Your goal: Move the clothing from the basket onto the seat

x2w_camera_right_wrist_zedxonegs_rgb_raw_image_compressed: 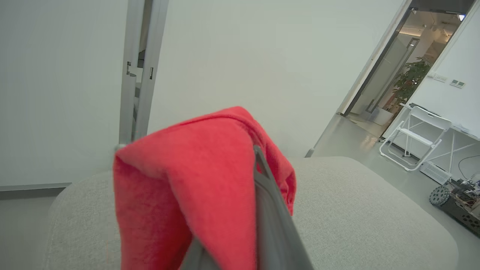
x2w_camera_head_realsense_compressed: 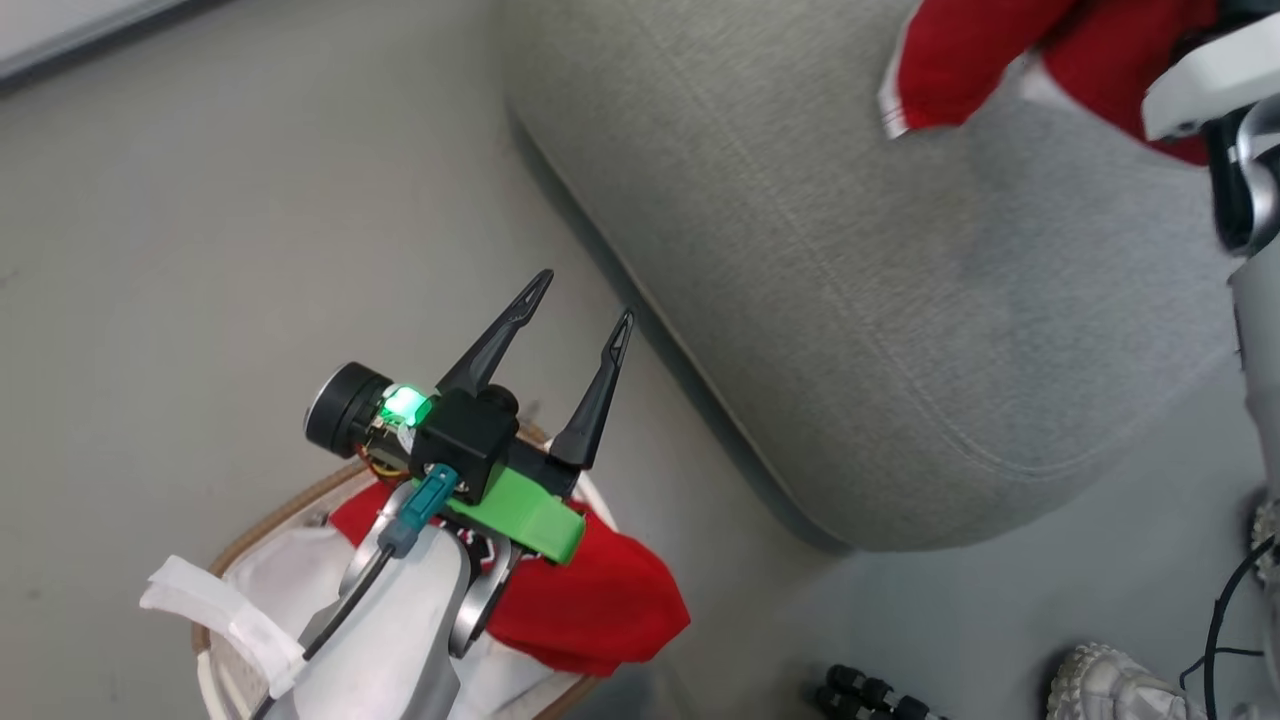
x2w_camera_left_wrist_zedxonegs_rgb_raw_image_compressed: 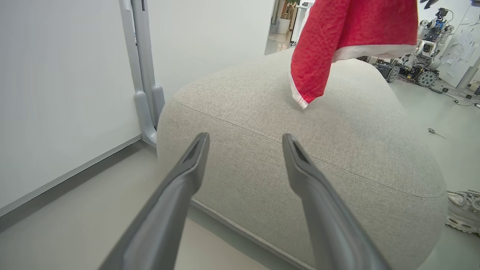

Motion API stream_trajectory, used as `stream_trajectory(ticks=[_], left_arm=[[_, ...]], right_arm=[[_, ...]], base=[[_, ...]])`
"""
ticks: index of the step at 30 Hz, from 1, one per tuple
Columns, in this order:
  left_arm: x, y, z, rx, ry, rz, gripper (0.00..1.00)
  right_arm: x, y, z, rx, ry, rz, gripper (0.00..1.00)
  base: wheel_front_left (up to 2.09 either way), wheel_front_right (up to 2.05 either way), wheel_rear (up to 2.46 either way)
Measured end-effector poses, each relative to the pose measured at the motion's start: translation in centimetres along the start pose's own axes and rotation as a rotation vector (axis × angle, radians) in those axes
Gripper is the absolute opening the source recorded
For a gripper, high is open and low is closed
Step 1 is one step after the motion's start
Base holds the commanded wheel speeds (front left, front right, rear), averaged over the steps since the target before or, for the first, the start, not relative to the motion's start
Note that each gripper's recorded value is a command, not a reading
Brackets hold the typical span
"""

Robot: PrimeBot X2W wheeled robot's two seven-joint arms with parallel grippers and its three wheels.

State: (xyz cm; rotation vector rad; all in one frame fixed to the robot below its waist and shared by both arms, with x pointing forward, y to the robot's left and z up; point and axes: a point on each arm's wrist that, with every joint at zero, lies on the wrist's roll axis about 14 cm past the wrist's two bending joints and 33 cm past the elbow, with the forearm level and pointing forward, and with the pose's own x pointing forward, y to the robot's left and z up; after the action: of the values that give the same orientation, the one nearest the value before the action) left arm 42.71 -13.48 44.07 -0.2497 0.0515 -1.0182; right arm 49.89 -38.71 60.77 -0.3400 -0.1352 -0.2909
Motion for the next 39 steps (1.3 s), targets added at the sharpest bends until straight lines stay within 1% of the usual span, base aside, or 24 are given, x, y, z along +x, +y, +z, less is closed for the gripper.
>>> stream_trajectory(ticks=[2, 4, 8, 9, 10, 11, 12, 16, 18, 23, 27, 30, 34, 39], left_arm=[[-0.4, 1.0, -1.1, -0.013, 0.020, 0.022, 1.00], [-0.7, 1.8, -1.8, -0.020, 0.031, 0.037, 1.00], [-1.9, 4.0, -3.2, -0.037, 0.059, 0.098, 1.00], [-2.3, 4.5, -3.6, -0.041, 0.069, 0.112, 1.00], [-2.6, 4.9, -4.0, -0.044, 0.076, 0.124, 1.00], [-3.0, 5.3, -4.3, -0.049, 0.085, 0.139, 1.00], [-3.3, 5.8, -4.6, -0.052, 0.092, 0.154, 1.00], [-4.5, 7.2, -4.9, -0.052, 0.110, 0.207, 1.00], [-4.7, 7.6, -4.4, -0.047, 0.101, 0.230, 1.00], [-5.9, 7.7, -3.3, -0.038, 0.097, 0.277, 1.00], [-6.7, 7.8, -1.6, -0.019, 0.076, 0.319, 1.00], [-7.8, 8.4, -0.2, -0.009, 0.052, 0.377, 1.00], [-9.8, 9.1, 1.2, 0.023, 0.041, 0.453, 1.00], [-13.6, 10.8, 2.1, 0.051, 0.051, 0.597, 1.00]], right_arm=[[1.4, 0.9, -1.6, -0.013, 0.034, 0.010, 0.00], [2.2, 1.9, -3.3, 0.000, 0.067, 0.015, 0.00], [2.6, 6.3, -7.8, 0.046, 0.154, 0.071, 0.00], [2.2, 7.5, -9.3, 0.057, 0.189, 0.090, 0.07], [1.8, 8.3, -10.4, 0.067, 0.214, 0.101, 0.34], [1.3, 9.2, -11.7, 0.076, 0.243, 0.111, 0.80], [0.9, 9.8, -12.6, 0.085, 0.264, 0.119, 1.00], [-1.0, 11.8, -15.1, 0.114, 0.322, 0.146, 1.00], [-2.4, 11.9, -15.7, 0.113, 0.343, 0.153, 1.00], [-5.4, 11.8, -15.6, 0.143, 0.360, 0.163, 1.00], [-7.4, 10.6, -14.2, 0.178, 0.338, 0.144, 1.00], [-8.4, 10.8, -12.4, 0.208, 0.295, 0.159, 1.00], [-9.3, 12.3, -9.5, 0.269, 0.227, 0.200, 1.00], [-10.3, 15.1, -6.6, 0.346, 0.166, 0.266, 1.00]], base=[[0.00, 0.00, 0.00], [0.00, 0.00, 0.00], [0.00, 0.00, 0.00], [0.00, 0.00, 0.00], [0.00, 0.00, 0.00], [0.00, 0.00, 0.00], [0.00, 0.00, 0.00], [0.00, 0.00, 0.00], [0.00, 0.00, 0.00], [0.00, 0.00, 0.00], [0.00, 0.00, 0.00], [0.00, 0.00, 0.00], [0.00, 0.00, 0.00], [0.00, 0.00, 0.00]])
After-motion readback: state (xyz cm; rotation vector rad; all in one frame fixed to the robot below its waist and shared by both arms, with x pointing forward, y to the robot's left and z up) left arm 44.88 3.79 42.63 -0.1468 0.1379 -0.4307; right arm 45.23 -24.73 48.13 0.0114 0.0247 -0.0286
